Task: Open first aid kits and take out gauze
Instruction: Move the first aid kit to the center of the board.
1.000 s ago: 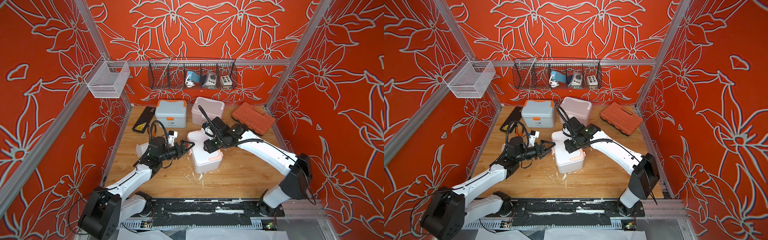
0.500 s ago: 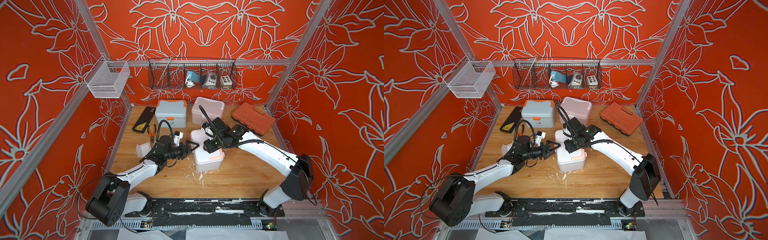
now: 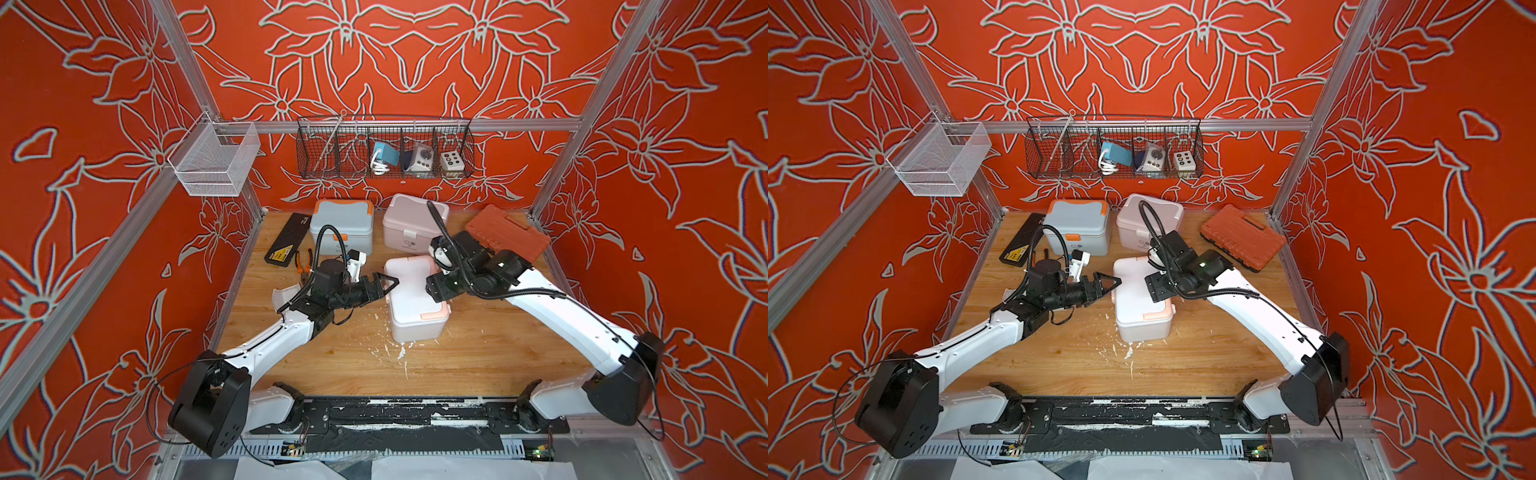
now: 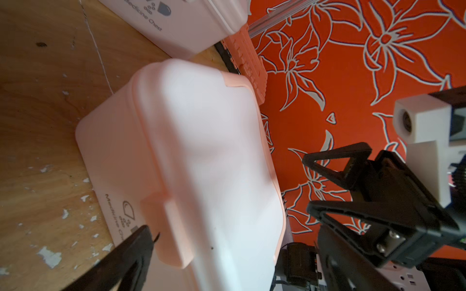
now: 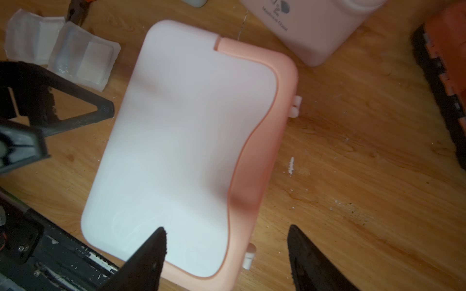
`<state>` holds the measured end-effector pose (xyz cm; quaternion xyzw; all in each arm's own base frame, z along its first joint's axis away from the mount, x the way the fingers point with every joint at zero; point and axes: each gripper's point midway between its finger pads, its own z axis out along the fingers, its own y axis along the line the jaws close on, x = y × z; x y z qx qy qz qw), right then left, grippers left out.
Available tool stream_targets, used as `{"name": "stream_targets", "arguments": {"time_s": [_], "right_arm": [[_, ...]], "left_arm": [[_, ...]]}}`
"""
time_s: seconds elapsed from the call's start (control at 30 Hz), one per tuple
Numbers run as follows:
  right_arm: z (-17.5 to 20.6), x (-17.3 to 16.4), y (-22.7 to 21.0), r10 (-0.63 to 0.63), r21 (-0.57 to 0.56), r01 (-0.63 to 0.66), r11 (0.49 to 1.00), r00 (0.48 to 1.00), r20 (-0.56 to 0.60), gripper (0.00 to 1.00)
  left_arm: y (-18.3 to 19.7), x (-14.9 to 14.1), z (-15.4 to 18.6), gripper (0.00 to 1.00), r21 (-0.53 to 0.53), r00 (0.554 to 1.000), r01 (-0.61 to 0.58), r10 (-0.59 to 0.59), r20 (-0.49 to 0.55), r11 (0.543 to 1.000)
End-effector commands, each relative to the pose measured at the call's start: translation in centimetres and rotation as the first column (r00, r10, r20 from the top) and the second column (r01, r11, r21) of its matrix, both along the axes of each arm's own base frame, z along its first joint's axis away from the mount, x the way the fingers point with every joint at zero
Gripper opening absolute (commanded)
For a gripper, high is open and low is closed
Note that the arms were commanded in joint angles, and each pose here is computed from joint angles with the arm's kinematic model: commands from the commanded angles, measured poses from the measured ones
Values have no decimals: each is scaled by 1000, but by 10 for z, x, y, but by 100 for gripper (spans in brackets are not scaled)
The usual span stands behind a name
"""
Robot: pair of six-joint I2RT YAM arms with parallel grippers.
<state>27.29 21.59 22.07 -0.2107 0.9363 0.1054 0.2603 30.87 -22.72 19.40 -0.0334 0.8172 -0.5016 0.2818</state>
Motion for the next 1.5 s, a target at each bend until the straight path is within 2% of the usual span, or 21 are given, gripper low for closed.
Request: {"name": "stream_targets", "arguments": {"time_s": [0.0, 0.13, 0.37, 0.67, 0.8, 0.87, 0.93, 1.07, 1.2, 1.33, 1.4, 1.47], "right_arm": [[-13, 2, -13, -27, 22, 27, 999, 999, -42, 81], [-26, 1, -9, -4, 88, 13, 996, 995, -101, 83], [-45, -12, -15, -3, 90, 19, 996, 986, -168, 83], [-54, -29, -42, -83, 36, 91, 995, 982, -169, 83], [-53, -35, -74, -198, -44, 194, 980, 974, -113, 84], [-49, -37, -96, -280, -84, 275, 958, 958, -61, 85], [-42, -37, -123, -382, -141, 379, 915, 924, 1, 88], [-23, -45, -174, -549, -255, 557, 790, 829, 109, 93], [-3, -50, -199, -614, -263, 640, 722, 768, 184, 97], [14, -50, -200, -614, -193, 644, 740, 765, 196, 98], [17, -49, -185, -566, -141, 587, 797, 808, 164, 98], [18, -50, -162, -485, -66, 493, 867, 868, 109, 96]], "left_arm": [[9, 10, 3, 98, 47, 999, -27, 25, 35, 999], [-2, 20, -3, 98, 28, 1000, 12, -13, 12, 1000], [-43, 15, -6, 98, 18, 991, 132, -132, -1, 991], [-93, -1, -10, 98, 11, 971, 240, -240, -5, 971], [-123, -8, -9, 98, 11, 954, 299, -299, 1, 954], [-140, -12, -10, 98, 10, 944, 329, -329, 0, 944], [-158, -17, -11, 98, 8, 933, 360, -360, -2, 933], [-192, -29, -16, 98, -9, 915, 403, -403, -17, 915], [-223, -35, -19, 98, -51, 915, 401, -402, -28, 915], [-255, -46, -16, 98, -90, 903, 427, -429, -13, 900], [-260, -50, -15, 98, -109, 892, 448, -452, -12, 887], [-250, -47, -11, 98, -115, 904, 425, -427, 8, 898]]}}
